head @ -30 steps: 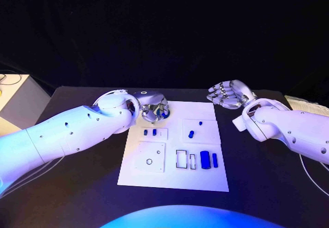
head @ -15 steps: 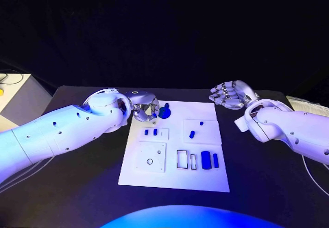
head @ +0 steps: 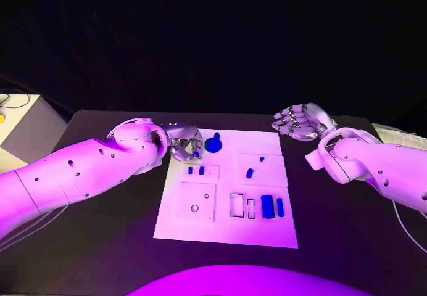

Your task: Assemble the parts on the task board

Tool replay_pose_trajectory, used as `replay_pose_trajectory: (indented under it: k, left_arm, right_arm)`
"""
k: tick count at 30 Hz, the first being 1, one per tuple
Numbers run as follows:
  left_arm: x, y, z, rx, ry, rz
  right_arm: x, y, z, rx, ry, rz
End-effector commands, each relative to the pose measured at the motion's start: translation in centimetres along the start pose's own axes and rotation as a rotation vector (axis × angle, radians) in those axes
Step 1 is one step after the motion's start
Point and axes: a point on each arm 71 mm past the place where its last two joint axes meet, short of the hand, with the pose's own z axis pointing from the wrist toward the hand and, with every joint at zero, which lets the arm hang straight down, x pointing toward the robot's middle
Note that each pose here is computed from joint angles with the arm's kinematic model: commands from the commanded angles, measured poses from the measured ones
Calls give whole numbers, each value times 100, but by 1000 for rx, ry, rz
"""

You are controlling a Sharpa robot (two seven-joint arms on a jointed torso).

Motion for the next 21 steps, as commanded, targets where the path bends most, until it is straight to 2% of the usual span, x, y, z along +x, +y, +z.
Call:
replay_pose_trajectory:
  k: [1,12,21]
  left_arm:
    - [21,-12,16,-1,19,11]
    - [56,-33,61,0,19,10]
    - [68,-20,77,-12,22,24]
  right_arm:
    - [8,14,0,-16,11,-1]
    - [9,15,-1,-16,11,-1]
    - [6,12,-2,-15,11,-1]
